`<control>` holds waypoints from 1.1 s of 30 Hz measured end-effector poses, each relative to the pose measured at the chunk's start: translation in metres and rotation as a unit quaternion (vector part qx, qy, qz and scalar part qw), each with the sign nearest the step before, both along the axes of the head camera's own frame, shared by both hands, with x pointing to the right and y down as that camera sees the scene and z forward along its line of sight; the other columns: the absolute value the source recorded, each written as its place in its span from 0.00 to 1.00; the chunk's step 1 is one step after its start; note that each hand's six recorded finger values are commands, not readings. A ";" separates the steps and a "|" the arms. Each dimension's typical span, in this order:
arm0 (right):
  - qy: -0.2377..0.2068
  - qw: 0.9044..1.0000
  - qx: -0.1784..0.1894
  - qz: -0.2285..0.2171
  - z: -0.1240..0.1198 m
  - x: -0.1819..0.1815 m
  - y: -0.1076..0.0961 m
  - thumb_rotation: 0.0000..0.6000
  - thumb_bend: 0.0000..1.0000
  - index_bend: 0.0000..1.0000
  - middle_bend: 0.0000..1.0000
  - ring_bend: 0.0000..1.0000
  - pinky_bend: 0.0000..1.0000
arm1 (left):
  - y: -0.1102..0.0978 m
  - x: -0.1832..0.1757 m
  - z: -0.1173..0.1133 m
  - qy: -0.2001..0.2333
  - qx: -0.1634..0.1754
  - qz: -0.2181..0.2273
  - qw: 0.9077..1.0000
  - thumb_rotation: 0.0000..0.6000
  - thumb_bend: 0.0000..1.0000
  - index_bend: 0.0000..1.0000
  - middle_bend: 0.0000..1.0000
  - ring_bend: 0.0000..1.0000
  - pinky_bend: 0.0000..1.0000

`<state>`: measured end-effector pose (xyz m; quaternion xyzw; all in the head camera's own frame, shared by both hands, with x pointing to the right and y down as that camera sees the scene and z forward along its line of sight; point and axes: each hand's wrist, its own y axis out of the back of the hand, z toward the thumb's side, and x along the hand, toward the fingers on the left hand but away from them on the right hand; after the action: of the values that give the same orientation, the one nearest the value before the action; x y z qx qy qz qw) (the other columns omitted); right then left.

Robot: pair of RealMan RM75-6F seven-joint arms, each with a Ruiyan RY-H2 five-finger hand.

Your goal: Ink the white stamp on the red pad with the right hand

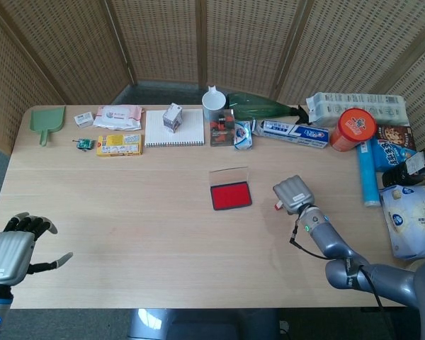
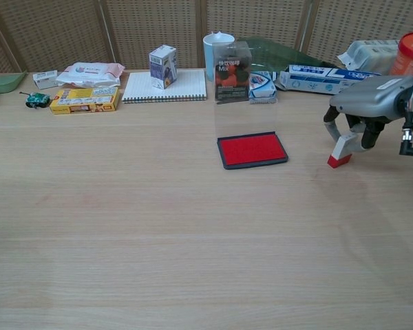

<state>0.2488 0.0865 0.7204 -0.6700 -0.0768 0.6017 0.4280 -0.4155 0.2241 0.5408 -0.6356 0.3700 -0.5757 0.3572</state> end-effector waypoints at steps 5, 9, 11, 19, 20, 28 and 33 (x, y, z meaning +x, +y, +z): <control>-0.001 1.000 0.000 0.002 -0.001 0.002 0.001 1.00 0.44 0.62 1.00 1.00 1.00 | 0.000 0.000 0.001 0.001 -0.001 0.001 1.000 0.64 0.03 0.44 0.38 0.29 0.17; 0.000 1.000 -0.002 0.003 -0.001 0.003 0.001 1.00 0.44 0.58 1.00 1.00 1.00 | 0.000 0.001 0.002 0.002 -0.002 0.002 1.000 0.64 0.03 0.44 0.38 0.29 0.17; 0.001 1.000 -0.003 0.003 -0.001 0.004 0.001 1.00 0.44 0.54 1.00 1.00 1.00 | -0.001 0.000 0.002 0.002 -0.002 0.002 1.000 0.64 0.03 0.44 0.38 0.29 0.17; -0.002 1.000 -0.012 0.006 -0.001 0.005 0.002 1.00 0.41 0.46 1.00 1.00 1.00 | -0.001 -0.001 0.004 0.002 -0.002 0.000 1.000 0.65 0.03 0.44 0.38 0.29 0.17; -0.001 1.000 -0.012 0.005 -0.001 0.006 0.003 1.00 0.39 0.45 1.00 1.00 1.00 | -0.001 -0.001 0.004 0.002 -0.002 0.001 1.000 0.64 0.03 0.44 0.38 0.29 0.17; -0.001 1.000 -0.012 0.010 -0.002 0.007 0.002 1.00 0.31 0.42 1.00 1.00 1.00 | -0.001 -0.001 0.004 0.002 -0.002 0.000 1.000 0.64 0.03 0.43 0.38 0.29 0.17; 0.000 1.000 -0.013 0.014 -0.003 0.008 0.001 1.00 0.26 0.39 1.00 1.00 1.00 | -0.001 -0.001 0.004 0.002 -0.001 0.000 1.000 0.65 0.03 0.43 0.38 0.29 0.17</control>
<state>0.2564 0.0873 0.7178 -0.6743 -0.0780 0.6087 0.4106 -0.4166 0.2230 0.5450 -0.6371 0.3704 -0.5748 0.3557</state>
